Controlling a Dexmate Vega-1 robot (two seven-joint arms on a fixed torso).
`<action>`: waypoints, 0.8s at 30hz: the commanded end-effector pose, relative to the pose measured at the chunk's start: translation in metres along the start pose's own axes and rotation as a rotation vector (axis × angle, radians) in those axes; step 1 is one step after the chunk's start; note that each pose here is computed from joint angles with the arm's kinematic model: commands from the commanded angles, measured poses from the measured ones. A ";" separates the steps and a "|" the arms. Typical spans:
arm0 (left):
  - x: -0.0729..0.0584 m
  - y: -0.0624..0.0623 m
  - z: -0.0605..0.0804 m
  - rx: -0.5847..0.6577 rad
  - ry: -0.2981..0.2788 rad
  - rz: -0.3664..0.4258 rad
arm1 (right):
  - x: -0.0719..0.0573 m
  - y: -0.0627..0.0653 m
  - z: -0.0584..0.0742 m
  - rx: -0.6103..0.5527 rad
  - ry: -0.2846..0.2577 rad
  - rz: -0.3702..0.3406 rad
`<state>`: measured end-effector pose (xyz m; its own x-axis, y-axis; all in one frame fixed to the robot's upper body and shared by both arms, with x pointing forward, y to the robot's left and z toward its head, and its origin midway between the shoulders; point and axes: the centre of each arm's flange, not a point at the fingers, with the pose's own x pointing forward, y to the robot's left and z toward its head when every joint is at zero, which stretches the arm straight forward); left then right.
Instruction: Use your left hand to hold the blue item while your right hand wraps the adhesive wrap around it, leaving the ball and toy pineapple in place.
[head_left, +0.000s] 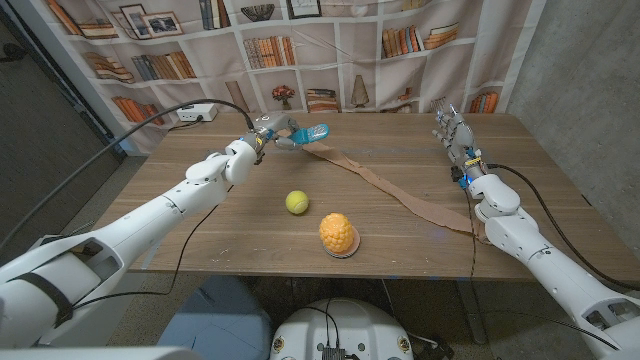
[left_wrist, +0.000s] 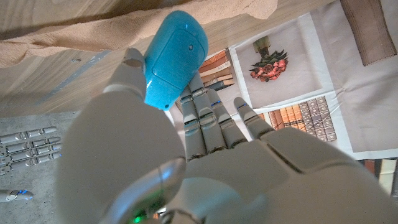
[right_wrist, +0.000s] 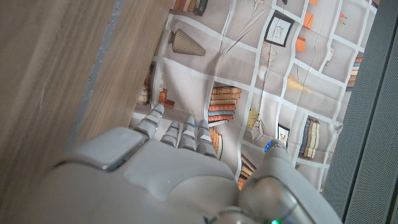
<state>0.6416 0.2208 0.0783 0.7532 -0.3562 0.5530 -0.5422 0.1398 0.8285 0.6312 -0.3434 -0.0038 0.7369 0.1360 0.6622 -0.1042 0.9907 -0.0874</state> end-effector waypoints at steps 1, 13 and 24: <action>0.002 0.004 0.012 -0.004 -0.009 -0.010 | -0.013 0.002 0.005 -0.057 -0.008 0.021; 0.009 0.005 0.027 0.010 -0.016 0.025 | -0.029 0.000 0.014 -0.171 -0.015 0.017; 0.018 0.009 0.037 0.017 -0.055 0.048 | -0.042 -0.006 0.028 -0.248 -0.035 0.013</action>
<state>0.6367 0.1931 0.0859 0.7313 -0.3770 0.5685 -0.5638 0.1351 0.8148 0.5977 -0.3496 -0.0100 0.7213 0.1527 0.6756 0.0073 0.9737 -0.2279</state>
